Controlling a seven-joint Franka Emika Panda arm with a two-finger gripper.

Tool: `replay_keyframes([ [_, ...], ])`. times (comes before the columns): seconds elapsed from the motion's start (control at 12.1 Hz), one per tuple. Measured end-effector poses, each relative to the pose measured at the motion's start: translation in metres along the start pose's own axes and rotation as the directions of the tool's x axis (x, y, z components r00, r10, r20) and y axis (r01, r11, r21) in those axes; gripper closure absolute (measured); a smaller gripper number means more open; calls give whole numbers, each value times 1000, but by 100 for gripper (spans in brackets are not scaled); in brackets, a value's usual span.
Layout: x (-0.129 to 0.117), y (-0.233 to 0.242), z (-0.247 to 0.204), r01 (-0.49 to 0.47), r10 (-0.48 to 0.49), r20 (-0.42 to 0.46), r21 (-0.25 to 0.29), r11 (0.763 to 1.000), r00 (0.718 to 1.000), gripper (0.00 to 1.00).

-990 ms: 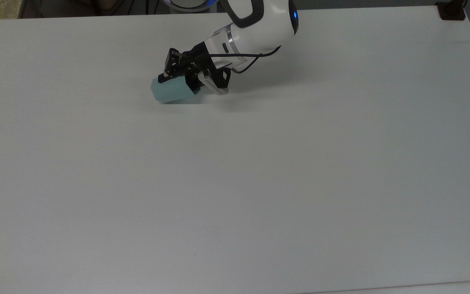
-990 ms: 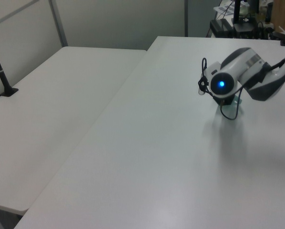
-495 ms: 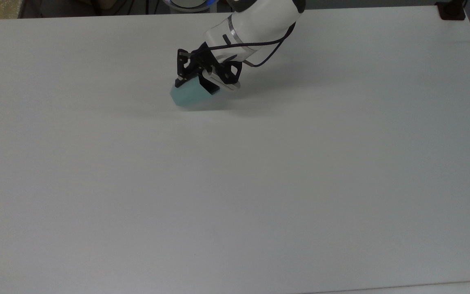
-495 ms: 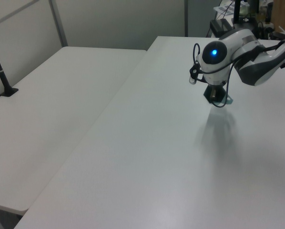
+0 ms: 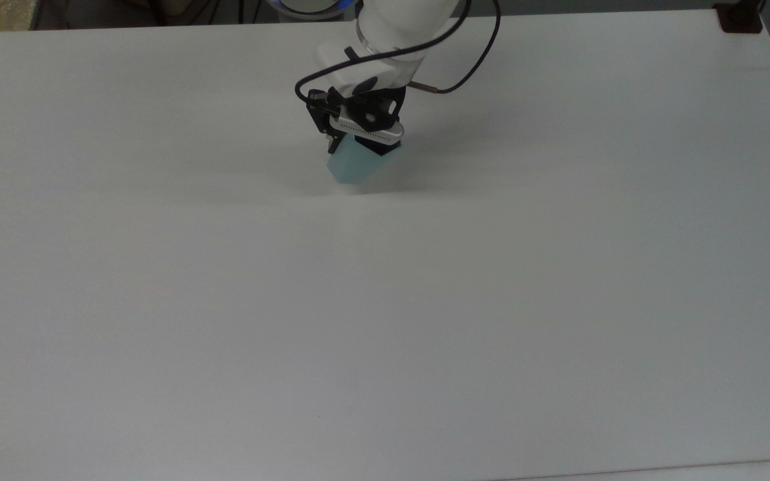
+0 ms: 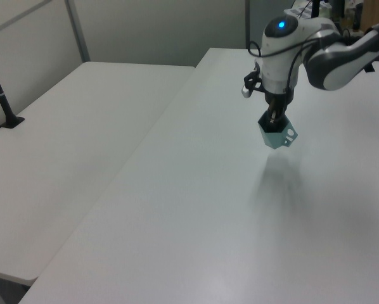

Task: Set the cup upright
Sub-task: 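Lift the cup and rotate it so its opening faces up, then lower the upright cup onto the table surface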

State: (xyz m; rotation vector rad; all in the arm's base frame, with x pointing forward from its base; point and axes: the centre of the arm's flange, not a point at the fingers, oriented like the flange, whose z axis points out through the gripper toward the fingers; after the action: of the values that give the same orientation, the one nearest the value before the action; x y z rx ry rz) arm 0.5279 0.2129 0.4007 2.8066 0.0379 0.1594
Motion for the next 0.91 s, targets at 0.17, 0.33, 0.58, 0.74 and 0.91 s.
replay_keyframes([
  [0.17,7,16,-22,-27,27,-6,72,997,1000,91],
  [0.33,9,30,-40,-58,61,-21,116,992,998,91],
  [0.58,15,61,-43,-79,67,49,287,955,997,91],
  [0.74,22,90,-31,-114,82,97,396,911,992,91],
  [0.91,26,115,-21,-154,109,124,449,880,986,91],
])
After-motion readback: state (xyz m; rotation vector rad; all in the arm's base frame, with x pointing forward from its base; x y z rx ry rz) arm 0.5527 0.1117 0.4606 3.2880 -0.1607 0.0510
